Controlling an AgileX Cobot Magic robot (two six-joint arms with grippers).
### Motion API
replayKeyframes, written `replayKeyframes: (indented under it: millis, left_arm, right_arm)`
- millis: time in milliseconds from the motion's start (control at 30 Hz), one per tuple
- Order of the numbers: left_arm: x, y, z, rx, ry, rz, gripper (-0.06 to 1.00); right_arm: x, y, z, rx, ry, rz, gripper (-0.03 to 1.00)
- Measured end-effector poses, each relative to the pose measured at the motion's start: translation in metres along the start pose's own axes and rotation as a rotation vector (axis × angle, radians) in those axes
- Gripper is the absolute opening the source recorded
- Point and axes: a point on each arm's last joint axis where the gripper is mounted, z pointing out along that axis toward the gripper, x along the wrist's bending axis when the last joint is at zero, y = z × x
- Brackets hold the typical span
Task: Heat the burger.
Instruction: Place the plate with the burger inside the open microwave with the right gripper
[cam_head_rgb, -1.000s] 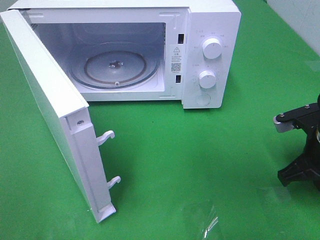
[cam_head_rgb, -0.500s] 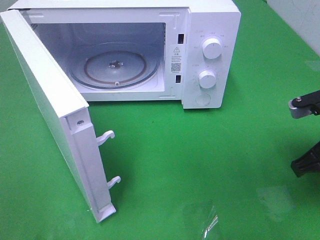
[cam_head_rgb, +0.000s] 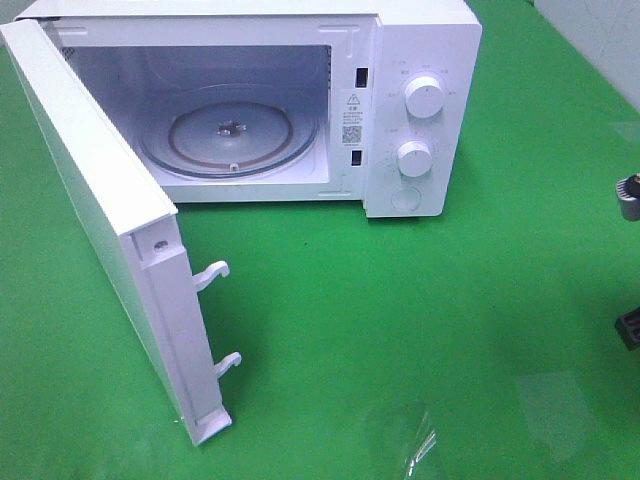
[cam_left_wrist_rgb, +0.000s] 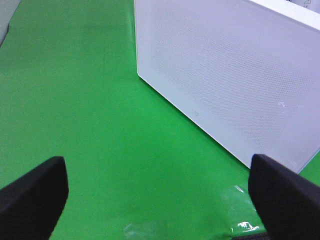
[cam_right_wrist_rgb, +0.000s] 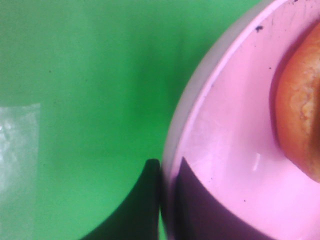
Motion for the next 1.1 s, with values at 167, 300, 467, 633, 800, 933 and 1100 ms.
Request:
replayKeyframes:
  millis: [167,300,467,633,800,933,1100]
  left_arm:
    - [0.0,0.0,0.0,0.0,0.0,0.0,0.89]
    - [0.0,0.0,0.0,0.0,0.0,0.0,0.89]
    - [0.0,0.0,0.0,0.0,0.0,0.0,0.89]
    - [0.0,0.0,0.0,0.0,0.0,0.0,0.89]
    - [0.0,0.0,0.0,0.0,0.0,0.0,0.89]
    - [0.0,0.0,0.0,0.0,0.0,0.0,0.89]
    - [0.0,0.0,0.0,0.0,0.0,0.0,0.89]
  right_arm:
    - [0.012,-0.001,-0.013,-0.036,0.003,-0.073,0.02]
    - [0.022,-0.003,-0.018,-0.038,0.003,-0.132,0.02]
    - [0.039,-0.006,-0.026,-0.054,0.017,-0.205,0.02]
    - [0.048,-0.008,-0.031,-0.077,0.034,-0.251,0.02]
    - [0.064,-0.011,-0.039,-0.111,0.058,-0.327,0.02]
    - [0.069,-0.014,-0.042,-0.12,0.048,-0.369,0.02]
    - [0.079,-0.018,-0.05,-0.157,0.018,-0.475,0.02]
